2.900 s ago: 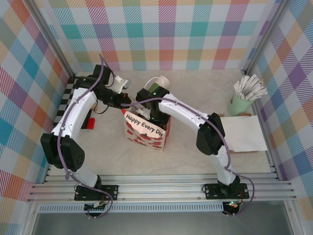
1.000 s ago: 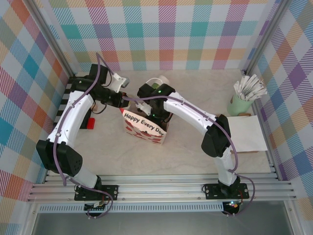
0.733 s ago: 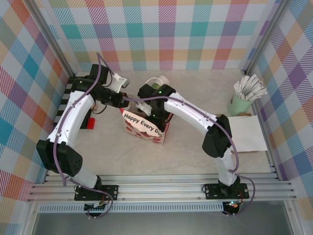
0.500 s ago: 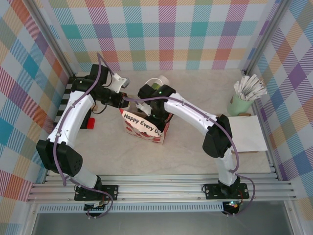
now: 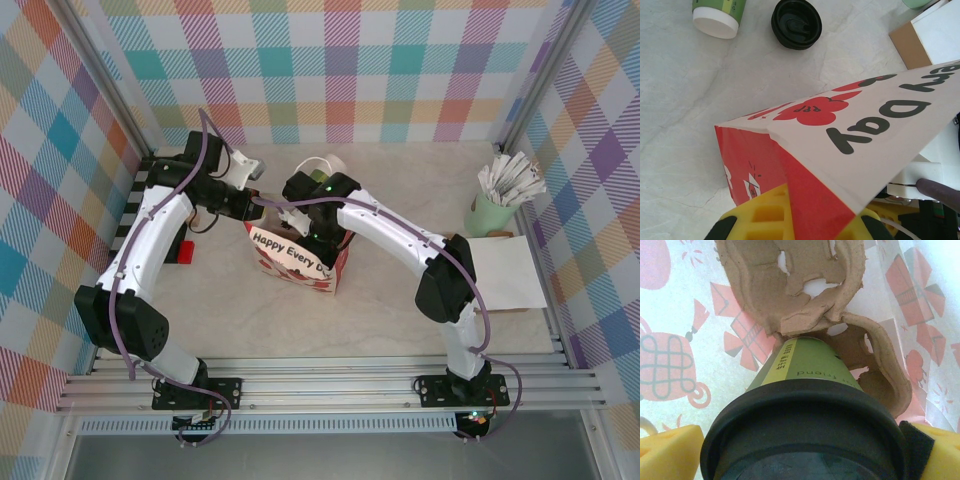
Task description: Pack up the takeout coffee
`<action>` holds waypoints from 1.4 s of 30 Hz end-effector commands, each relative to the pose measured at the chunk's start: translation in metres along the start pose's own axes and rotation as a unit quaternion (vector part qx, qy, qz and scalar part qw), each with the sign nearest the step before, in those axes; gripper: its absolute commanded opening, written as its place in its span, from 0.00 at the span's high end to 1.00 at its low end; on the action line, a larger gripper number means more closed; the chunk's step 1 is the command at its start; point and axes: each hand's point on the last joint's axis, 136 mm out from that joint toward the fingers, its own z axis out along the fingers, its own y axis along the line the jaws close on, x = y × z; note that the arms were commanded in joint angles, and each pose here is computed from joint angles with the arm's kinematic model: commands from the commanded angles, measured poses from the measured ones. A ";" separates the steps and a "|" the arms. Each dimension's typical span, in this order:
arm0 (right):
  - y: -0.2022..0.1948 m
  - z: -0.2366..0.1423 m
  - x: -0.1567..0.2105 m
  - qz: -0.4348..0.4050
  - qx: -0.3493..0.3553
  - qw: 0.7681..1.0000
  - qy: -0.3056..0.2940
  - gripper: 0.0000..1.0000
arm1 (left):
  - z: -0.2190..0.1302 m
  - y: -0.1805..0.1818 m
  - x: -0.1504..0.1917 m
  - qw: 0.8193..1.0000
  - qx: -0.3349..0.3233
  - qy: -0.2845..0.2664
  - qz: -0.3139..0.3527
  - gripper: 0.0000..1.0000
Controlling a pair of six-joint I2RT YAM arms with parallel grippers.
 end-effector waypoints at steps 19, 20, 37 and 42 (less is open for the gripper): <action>0.003 -0.020 0.005 -0.004 -0.011 1.000 -0.010 0.00 | 0.004 0.008 -0.005 1.000 -0.018 -0.004 -0.006 1.00; 0.003 -0.019 0.006 -0.004 -0.011 1.000 -0.010 0.00 | 0.004 0.008 -0.005 1.000 -0.018 -0.004 -0.006 1.00; 0.002 -0.021 0.006 -0.002 -0.008 1.000 -0.010 0.00 | 0.006 0.010 -0.004 1.000 -0.019 -0.001 -0.008 1.00; 0.002 -0.020 0.005 -0.002 -0.009 1.000 -0.009 0.00 | 0.006 0.010 -0.004 1.000 -0.020 -0.001 -0.008 1.00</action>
